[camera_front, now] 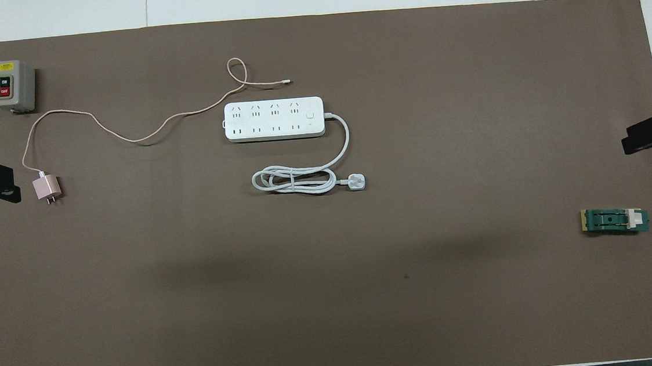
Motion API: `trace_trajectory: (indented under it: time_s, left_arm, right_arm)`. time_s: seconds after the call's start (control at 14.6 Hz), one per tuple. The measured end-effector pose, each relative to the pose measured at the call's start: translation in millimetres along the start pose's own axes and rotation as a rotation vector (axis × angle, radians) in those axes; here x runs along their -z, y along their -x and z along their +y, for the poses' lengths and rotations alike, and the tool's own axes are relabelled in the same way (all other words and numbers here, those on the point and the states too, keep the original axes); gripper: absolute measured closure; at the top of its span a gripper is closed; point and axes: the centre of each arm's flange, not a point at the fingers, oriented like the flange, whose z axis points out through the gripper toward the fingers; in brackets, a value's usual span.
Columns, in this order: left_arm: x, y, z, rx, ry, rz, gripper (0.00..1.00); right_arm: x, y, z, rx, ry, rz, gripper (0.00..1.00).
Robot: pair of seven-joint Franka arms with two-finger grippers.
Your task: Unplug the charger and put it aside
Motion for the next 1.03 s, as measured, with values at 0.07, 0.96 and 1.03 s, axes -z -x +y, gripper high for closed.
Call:
trace_trajectory:
  time_s: [0.07,0.96,1.03]
  left_arm:
    - [-0.1,0.8,-0.6,-0.005,-0.001,-0.005,0.00]
    - [8.8,4.5,8.2,-0.028,0.058,0.072,0.00]
    - [9.4,3.6,6.4,-0.025,0.062,0.078,0.00]
  right_arm:
    - [0.3,0.2,0.0,0.000,0.000,0.001,0.00]
    - [0.9,1.2,5.1,-0.010,0.000,0.002,0.00]
    - [1.0,1.2,4.4,-0.008,0.000,0.002,0.00]
